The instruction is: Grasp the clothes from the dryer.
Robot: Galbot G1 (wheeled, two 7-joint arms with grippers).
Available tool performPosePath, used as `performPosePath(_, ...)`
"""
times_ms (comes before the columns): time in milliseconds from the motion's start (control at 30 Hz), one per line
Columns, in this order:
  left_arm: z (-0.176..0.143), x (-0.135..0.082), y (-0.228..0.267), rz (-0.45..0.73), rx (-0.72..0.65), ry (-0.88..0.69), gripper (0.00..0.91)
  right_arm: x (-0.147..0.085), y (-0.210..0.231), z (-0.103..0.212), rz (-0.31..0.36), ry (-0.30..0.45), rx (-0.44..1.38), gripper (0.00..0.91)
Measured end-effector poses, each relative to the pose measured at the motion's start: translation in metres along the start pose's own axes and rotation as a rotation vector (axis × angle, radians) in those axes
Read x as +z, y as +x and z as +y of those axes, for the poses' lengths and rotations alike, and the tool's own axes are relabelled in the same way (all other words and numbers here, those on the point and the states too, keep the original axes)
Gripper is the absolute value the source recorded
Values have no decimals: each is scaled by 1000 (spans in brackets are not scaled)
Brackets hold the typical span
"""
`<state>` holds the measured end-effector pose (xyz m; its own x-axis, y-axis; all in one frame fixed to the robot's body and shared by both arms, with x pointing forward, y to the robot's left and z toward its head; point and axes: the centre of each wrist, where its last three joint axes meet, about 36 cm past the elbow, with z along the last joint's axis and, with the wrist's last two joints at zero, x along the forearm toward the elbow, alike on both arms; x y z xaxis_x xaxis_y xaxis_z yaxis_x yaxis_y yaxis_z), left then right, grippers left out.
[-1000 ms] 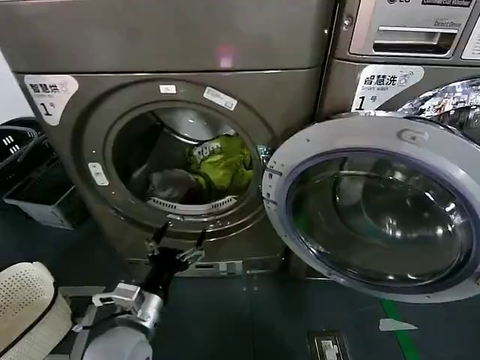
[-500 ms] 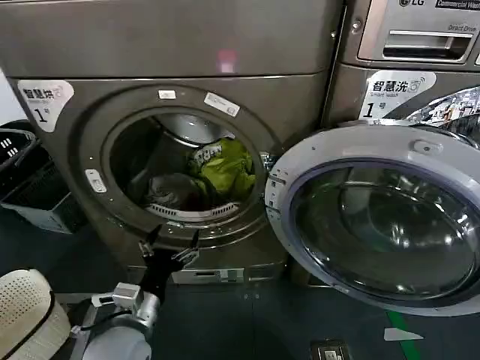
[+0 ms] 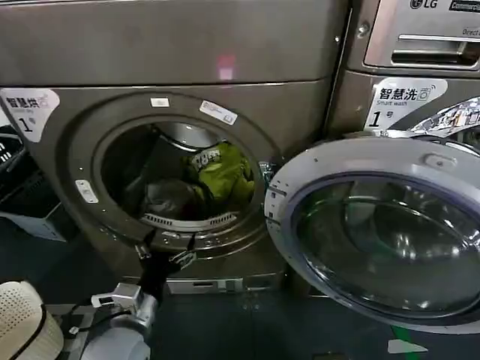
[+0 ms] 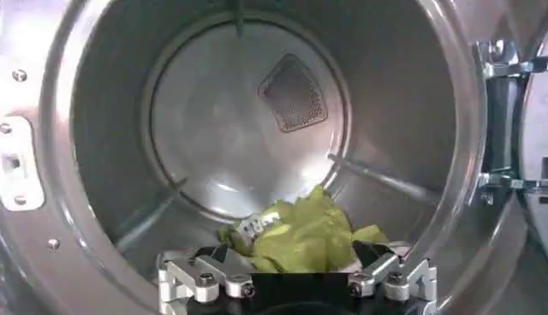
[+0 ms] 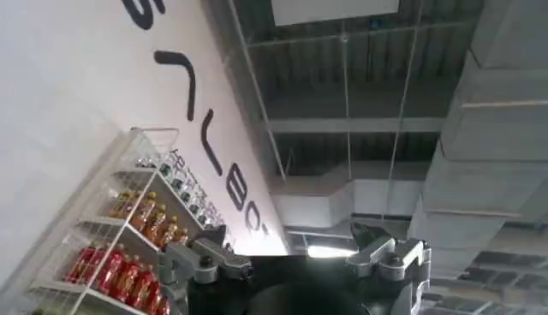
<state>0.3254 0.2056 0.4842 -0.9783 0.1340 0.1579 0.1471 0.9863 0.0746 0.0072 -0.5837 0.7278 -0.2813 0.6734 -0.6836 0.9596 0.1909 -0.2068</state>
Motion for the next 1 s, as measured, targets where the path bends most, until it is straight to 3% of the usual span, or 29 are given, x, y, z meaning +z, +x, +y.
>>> performPosePath(1000, -2, -6, 4, 2, 2, -34, 907, 2, 0, -4, 5, 2, 29, 907)
